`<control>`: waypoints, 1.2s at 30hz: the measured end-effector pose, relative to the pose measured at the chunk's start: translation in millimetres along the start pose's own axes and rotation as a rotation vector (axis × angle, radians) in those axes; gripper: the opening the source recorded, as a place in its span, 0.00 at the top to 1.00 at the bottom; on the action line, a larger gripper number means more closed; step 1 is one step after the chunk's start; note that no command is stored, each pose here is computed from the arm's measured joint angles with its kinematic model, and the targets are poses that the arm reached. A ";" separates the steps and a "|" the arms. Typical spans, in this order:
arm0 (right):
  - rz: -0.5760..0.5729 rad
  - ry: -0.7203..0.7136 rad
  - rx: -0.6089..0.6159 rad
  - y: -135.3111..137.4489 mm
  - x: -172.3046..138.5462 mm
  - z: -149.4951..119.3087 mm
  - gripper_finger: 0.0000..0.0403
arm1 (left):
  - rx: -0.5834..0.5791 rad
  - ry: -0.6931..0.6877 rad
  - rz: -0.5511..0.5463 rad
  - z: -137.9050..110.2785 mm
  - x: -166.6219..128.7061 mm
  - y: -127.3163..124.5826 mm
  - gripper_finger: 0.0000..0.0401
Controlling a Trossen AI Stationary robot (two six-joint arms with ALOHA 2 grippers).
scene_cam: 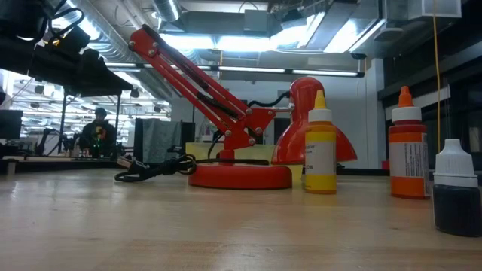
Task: Pick & Place food coloring
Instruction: Put the black food coloring bottle into the yellow bin
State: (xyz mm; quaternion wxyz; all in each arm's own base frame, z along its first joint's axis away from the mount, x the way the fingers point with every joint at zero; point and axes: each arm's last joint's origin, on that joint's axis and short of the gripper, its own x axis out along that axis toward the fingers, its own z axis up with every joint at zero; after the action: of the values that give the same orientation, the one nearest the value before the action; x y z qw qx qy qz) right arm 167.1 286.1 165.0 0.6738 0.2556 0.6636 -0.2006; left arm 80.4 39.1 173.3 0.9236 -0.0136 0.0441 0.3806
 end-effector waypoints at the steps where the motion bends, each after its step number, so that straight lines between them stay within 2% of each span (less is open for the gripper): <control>1: 0.004 0.000 -0.001 0.6 -2.7 0.3 0.83 | 0.000 0.000 0.000 0.0 0.0 0.0 0.20; 7: -0.026 -0.003 -0.051 4.5 -31.2 3.4 0.85 | 0.000 0.000 0.000 0.0 0.0 0.0 0.20; 13: -0.080 -0.006 -0.127 9.9 -69.8 7.7 0.80 | 0.000 0.000 0.000 0.0 0.0 0.0 0.20; 20: -0.118 -0.003 -0.226 12.2 -116.4 30.9 0.85 | 0.000 0.000 0.000 0.1 0.0 0.0 0.20; 27: -0.128 -0.078 -0.311 8.6 -153.2 82.8 0.82 | 0.000 0.000 0.000 0.0 0.0 0.0 0.20; 31: -0.110 -0.122 -0.345 2.7 -165.4 126.7 0.84 | 0.000 0.000 0.000 0.1 0.0 0.0 0.20; 36: -0.150 -0.217 -0.364 -18.0 -179.9 187.6 0.84 | 0.000 0.000 0.000 0.0 0.0 0.0 0.20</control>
State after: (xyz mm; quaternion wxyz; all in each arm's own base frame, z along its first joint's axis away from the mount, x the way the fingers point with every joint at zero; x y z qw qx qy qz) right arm 297.7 144.9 340.7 0.7593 0.0568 0.6298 -0.1535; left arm 80.5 39.1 173.3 0.9236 -0.0136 0.0441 0.3805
